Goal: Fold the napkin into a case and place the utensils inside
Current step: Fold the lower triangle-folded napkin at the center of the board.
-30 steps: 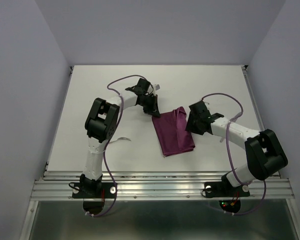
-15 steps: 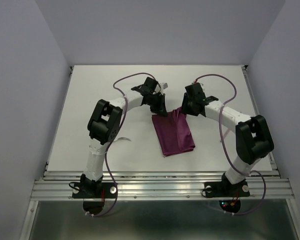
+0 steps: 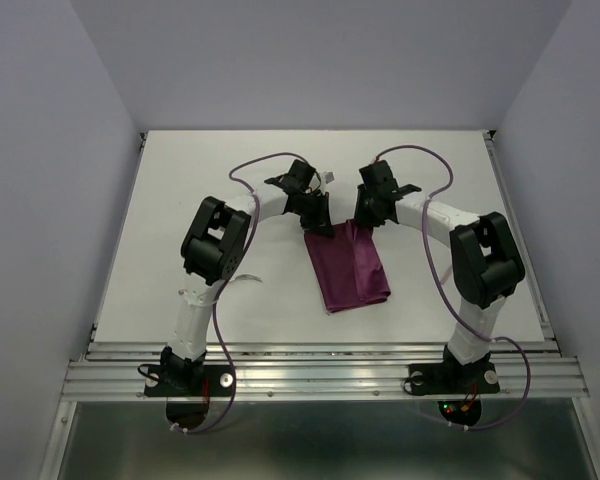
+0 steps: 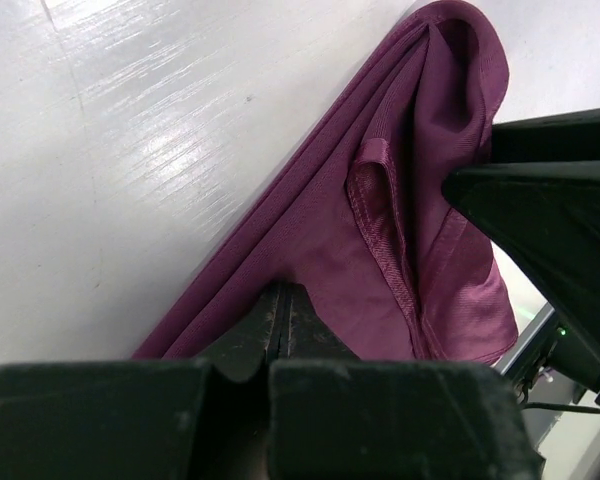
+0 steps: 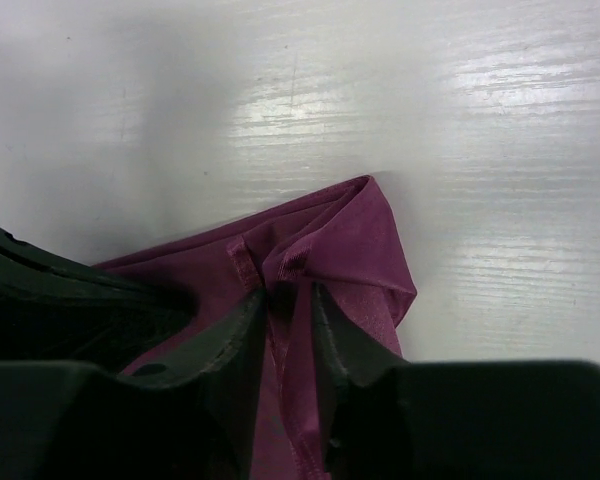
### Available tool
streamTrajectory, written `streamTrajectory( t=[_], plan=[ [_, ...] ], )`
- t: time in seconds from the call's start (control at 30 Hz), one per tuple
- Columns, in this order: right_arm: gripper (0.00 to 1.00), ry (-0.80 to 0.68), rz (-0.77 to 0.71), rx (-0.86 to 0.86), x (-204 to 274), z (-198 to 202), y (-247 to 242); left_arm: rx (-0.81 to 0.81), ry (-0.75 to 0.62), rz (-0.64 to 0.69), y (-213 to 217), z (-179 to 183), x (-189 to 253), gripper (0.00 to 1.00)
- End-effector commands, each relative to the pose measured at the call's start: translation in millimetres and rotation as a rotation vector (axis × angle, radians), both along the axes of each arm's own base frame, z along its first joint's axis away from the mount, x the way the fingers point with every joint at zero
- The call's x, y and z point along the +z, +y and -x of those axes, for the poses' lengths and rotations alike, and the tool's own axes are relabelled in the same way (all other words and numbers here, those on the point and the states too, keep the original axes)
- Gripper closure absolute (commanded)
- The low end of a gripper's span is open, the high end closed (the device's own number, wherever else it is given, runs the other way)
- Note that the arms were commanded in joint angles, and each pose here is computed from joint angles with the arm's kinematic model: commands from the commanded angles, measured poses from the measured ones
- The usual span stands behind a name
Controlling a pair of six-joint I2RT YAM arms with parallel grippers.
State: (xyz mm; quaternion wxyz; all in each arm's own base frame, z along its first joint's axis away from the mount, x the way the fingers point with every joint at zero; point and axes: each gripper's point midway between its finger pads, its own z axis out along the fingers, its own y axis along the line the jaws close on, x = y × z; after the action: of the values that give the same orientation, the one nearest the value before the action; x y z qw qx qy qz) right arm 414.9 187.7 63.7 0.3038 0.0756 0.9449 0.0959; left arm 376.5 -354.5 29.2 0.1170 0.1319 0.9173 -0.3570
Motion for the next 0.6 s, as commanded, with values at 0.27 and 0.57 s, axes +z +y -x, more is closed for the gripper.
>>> streamTrajectory(
  t=[0.27, 0.57],
  plan=[
    [0.94, -0.080, -0.109, 0.022, 24.0, -15.6, 18.6, -0.017, -0.025, 0.006, -4.2, -6.4, 0.5, 1.00],
    [0.99, -0.085, -0.131, 0.041, 27.8, -12.6, 22.2, -0.031, -0.010, 0.019, -7.5, -5.7, -3.6, 1.00]
  ],
)
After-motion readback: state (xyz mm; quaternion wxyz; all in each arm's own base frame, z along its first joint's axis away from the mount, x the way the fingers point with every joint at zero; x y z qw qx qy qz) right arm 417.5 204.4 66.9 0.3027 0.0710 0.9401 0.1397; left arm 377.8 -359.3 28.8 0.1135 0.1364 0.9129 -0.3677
